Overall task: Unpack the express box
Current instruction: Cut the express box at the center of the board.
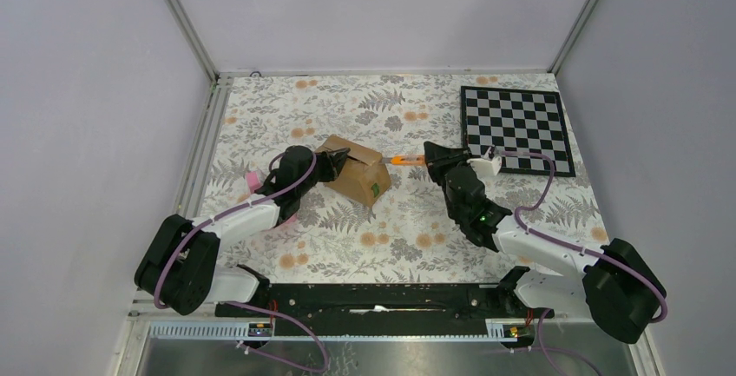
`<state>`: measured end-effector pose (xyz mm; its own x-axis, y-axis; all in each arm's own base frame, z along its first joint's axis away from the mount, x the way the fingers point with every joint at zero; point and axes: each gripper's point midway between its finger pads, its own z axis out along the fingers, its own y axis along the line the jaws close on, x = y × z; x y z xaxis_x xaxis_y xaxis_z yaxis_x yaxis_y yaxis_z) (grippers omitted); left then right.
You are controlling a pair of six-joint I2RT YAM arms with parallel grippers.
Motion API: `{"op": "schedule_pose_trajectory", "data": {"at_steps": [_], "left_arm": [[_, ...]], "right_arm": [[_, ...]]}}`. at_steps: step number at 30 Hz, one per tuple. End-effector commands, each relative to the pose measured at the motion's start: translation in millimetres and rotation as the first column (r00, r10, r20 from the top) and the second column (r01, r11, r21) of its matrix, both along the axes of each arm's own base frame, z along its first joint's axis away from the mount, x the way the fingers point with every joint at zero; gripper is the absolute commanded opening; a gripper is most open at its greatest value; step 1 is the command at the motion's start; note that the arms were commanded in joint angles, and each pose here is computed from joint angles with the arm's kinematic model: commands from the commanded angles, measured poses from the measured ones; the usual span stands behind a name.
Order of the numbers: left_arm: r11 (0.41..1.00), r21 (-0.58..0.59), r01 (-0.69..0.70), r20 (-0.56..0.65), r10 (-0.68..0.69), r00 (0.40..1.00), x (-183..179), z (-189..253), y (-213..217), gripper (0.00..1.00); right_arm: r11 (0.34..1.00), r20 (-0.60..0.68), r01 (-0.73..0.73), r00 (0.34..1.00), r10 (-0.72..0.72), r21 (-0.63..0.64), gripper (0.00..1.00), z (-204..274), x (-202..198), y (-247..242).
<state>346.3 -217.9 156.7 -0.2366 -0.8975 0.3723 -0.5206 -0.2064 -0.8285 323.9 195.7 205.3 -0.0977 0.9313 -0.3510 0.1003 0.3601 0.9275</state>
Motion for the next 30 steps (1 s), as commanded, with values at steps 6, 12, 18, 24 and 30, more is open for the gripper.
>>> {"op": "schedule_pose_trajectory", "data": {"at_steps": [6, 12, 18, 24, 30], "left_arm": [[0.996, -0.072, -0.054, 0.043, 0.057, 0.997, 9.3, 16.2, 3.4, 0.0], [0.996, -0.071, -0.051, 0.039, 0.054, 0.998, 8.5, 15.2, 1.7, 0.0], [0.996, -0.074, -0.054, 0.041, 0.058, 0.998, 9.0, 16.2, 1.8, 0.0], [0.996, -0.08, -0.051, 0.042, 0.054, 0.998, 8.8, 16.7, 1.0, 0.0], [0.995, -0.086, -0.052, 0.038, 0.055, 0.998, 7.9, 16.1, 1.2, 0.0]], "right_arm": [[0.993, 0.048, 0.075, 0.996, -0.08, 0.092, 0.0, 25.4, 6.2, -16.2], [0.991, 0.037, 0.062, 0.997, -0.067, 0.119, 0.0, 22.2, 7.7, -12.5], [0.99, 0.032, 0.055, 0.998, -0.059, 0.129, 0.0, 21.1, 9.0, -9.1], [0.99, 0.023, 0.054, 0.998, -0.058, 0.131, 0.0, 17.4, 10.7, -7.0], [0.988, 0.029, 0.053, 0.998, -0.058, 0.148, 0.0, 18.9, 10.8, -7.7]]}}
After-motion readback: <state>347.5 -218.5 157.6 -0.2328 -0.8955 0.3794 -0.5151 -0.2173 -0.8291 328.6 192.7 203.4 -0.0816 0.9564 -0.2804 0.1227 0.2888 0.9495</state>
